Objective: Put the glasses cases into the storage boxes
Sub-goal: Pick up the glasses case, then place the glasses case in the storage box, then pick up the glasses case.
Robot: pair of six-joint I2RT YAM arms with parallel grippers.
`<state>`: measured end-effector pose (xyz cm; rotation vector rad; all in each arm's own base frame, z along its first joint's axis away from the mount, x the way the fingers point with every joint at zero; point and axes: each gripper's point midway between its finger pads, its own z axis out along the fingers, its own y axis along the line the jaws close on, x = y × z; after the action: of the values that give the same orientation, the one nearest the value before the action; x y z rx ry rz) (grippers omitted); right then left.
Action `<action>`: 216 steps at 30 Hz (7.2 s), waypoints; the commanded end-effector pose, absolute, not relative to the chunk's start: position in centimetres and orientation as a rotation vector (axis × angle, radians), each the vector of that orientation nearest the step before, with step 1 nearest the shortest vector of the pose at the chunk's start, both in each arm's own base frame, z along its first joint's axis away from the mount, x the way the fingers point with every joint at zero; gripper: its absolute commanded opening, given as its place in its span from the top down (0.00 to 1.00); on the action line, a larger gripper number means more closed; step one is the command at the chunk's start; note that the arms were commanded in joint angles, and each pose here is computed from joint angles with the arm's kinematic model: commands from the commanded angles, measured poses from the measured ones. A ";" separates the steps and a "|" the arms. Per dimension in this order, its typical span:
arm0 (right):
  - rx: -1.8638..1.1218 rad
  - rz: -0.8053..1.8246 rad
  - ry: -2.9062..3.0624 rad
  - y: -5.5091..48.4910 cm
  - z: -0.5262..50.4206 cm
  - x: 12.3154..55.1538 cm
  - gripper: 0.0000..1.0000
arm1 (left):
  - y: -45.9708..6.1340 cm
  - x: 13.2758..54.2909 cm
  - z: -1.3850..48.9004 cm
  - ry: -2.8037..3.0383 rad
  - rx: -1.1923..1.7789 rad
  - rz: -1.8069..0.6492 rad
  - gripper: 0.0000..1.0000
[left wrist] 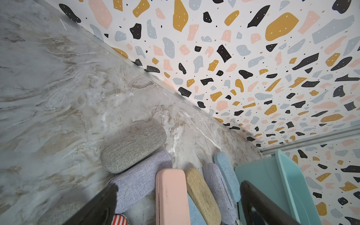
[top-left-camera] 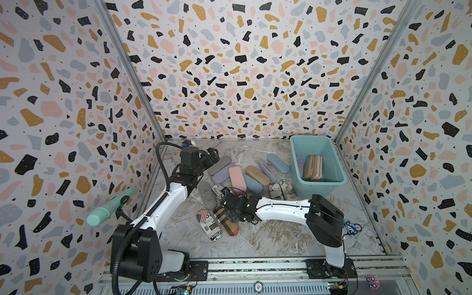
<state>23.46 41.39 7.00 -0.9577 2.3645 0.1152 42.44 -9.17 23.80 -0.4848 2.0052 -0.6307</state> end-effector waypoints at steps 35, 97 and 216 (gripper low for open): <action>-0.880 0.247 2.198 41.9 15.6 23.6 0.34 | -9.3 42.7 25.1 1.956 -0.457 -0.652 0.02; 0.052 -0.236 2.314 -1.9 17.1 47.8 0.35 | -19.9 40.4 25.7 1.993 -0.110 -1.016 0.05; -0.603 0.297 2.348 42.3 9.3 39.3 0.26 | -8.1 43.0 25.2 1.958 -0.468 -0.651 0.04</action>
<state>39.02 41.76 7.30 -0.6057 2.3854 0.2873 42.71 -8.03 22.71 -0.4990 2.0313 -0.6199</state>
